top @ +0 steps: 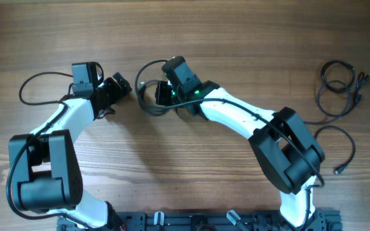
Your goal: Untangle cables
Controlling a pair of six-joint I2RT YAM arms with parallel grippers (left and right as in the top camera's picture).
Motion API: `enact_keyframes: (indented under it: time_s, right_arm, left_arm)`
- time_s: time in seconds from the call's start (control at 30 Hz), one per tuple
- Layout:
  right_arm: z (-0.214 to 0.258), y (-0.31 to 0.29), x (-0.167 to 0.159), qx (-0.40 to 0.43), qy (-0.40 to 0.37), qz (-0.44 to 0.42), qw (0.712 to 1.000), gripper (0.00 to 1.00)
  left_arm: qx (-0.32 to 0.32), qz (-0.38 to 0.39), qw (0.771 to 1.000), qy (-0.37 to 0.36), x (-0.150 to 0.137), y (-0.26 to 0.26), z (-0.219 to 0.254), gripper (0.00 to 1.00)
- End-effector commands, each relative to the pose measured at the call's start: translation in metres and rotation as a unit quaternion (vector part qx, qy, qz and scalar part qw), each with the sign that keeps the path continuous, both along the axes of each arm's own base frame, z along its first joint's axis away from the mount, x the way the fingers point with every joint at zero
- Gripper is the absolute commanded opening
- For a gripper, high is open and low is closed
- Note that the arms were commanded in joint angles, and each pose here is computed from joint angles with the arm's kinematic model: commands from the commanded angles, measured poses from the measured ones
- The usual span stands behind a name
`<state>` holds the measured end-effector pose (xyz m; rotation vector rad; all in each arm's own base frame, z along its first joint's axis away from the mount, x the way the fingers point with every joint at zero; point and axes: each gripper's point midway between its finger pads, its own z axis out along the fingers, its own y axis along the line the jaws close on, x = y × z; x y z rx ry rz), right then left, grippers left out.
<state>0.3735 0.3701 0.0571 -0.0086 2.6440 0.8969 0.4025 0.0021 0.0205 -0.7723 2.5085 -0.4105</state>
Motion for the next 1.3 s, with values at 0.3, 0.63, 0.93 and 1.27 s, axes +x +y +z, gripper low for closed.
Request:
enact_keyframes:
  time_s: [0.3,0.63,0.93,1.27]
  right_arm:
    - [0.112,-0.089,-0.009,0.237,0.083,0.149,0.956,0.04]
    - [0.037,-0.221,-0.021,-0.057,0.195,-0.037,0.978,0.04]
    - [0.075,-0.276,-0.04,-0.239,0.22,-0.08,0.942,0.05]
    - [0.073,-0.24,-0.031,-0.3,0.143,-0.041,0.942,0.91]
  left_arm:
    - [0.002,-0.011,1.0,-0.011,0.002,-0.002,0.006,1.0]
    - [-0.009,-0.019,1.0,-0.015,0.003,-0.007,0.008,1.0]
    - [-0.009,-0.019,1.0,-0.015,0.003,-0.007,0.007,1.0]
    - [-0.009,-0.019,1.0,-0.015,0.003,-0.007,0.007,1.0]
